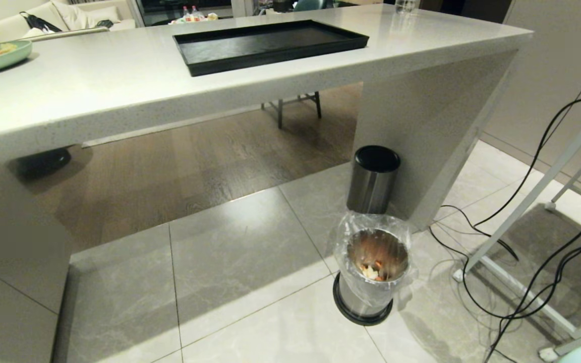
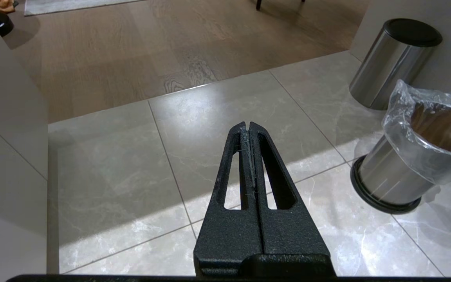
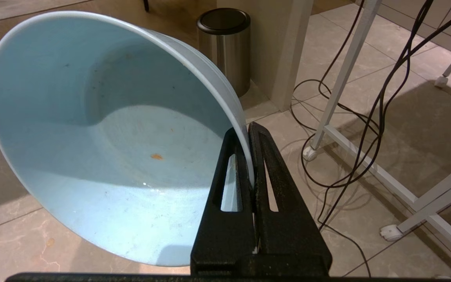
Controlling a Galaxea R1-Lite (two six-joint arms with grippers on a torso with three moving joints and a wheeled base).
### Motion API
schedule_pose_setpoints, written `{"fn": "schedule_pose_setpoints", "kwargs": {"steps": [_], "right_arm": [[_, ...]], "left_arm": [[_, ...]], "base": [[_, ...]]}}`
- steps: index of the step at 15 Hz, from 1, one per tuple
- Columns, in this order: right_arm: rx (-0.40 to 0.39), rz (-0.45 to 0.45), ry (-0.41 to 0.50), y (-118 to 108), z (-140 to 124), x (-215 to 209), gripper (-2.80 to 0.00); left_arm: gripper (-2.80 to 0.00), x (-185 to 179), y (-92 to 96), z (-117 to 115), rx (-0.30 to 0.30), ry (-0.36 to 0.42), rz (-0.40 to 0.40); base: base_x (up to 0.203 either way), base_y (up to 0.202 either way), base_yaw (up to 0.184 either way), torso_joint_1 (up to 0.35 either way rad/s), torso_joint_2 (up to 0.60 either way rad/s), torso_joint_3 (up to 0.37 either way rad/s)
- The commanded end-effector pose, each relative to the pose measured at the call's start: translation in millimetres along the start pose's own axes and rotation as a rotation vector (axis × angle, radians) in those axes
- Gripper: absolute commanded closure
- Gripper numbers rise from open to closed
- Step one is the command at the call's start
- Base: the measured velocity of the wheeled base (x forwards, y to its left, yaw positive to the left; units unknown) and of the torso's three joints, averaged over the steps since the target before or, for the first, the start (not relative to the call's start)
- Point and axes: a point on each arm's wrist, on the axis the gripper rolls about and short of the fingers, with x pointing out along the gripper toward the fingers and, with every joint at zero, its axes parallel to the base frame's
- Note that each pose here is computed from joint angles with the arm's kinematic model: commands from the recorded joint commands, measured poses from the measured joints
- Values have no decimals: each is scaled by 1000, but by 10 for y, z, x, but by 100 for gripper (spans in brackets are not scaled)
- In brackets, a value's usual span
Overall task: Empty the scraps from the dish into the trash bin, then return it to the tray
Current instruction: Put the bowl back to the table
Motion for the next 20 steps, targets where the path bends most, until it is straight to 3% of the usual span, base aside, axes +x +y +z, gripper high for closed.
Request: {"fn": "schedule_pose_setpoints", "kwargs": {"steps": [1, 20], "right_arm": [[0, 0, 0, 0, 1, 1, 0], [0, 0, 0, 0, 1, 1, 0]], "left_arm": [[0, 1, 0, 1, 0, 0, 0], [0, 1, 0, 1, 1, 0, 0]], "base": [[0, 0, 0, 0, 0, 0], [0, 0, 0, 1, 1, 14]]}}
